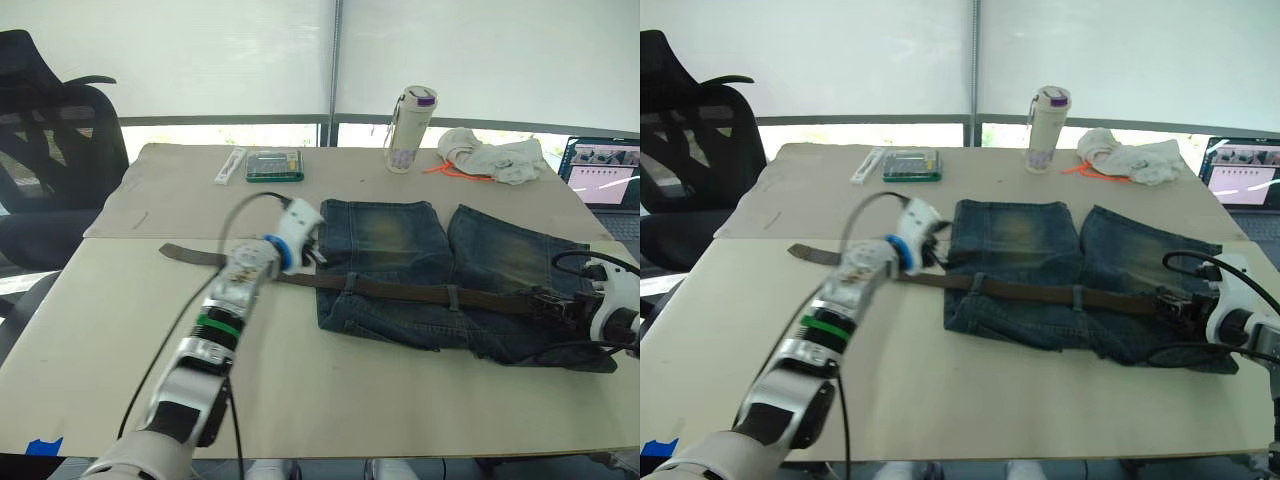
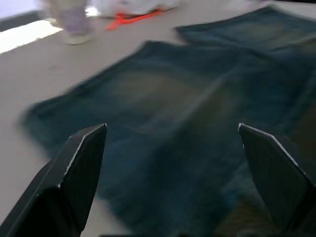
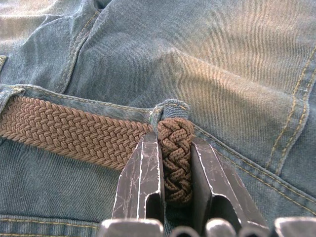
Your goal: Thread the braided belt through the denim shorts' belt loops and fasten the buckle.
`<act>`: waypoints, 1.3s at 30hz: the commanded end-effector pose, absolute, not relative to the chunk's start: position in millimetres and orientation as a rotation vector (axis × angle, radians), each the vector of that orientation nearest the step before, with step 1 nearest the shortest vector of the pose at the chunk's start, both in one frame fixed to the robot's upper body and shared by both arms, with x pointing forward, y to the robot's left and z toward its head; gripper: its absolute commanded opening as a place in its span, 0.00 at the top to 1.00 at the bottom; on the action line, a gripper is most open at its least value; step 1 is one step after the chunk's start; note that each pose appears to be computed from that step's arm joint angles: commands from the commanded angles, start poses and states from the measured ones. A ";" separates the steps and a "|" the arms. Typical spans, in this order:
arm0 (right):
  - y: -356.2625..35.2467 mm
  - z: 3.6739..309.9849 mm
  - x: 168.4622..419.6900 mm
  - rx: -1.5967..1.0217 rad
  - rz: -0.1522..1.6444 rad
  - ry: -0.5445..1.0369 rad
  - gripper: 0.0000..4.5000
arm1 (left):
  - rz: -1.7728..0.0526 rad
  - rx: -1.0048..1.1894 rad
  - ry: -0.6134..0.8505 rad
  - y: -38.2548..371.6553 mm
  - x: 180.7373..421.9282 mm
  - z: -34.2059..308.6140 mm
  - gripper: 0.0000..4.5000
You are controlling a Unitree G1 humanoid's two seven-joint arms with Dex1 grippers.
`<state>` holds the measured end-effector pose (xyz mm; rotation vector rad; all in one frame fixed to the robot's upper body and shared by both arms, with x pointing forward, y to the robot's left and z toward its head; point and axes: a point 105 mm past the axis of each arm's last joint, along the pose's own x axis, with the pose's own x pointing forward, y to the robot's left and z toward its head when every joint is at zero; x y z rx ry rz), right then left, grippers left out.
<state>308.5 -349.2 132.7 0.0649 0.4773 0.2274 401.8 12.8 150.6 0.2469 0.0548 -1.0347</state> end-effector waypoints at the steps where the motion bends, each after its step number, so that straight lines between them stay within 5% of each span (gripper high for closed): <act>1: -349.0 144.3 307.8 0.050 0.228 0.435 0.94 | -1.041 0.363 0.114 12.7 406.0 138.6 0.00; 8: -353.6 139.5 293.4 0.042 0.196 0.443 0.94 | -1.101 0.522 0.262 6.9 396.1 88.2 0.00; 22: -339.4 142.6 295.5 0.031 0.253 0.430 0.94 | -1.116 0.273 0.218 21.0 389.6 111.3 0.99; 31: -298.3 141.7 338.9 -0.023 0.368 0.371 0.94 | -0.758 0.279 0.147 95.8 433.6 137.0 1.00; 39: -225.6 150.7 403.9 -0.144 0.519 0.269 0.94 | -0.621 0.276 0.145 155.3 434.5 146.6 1.00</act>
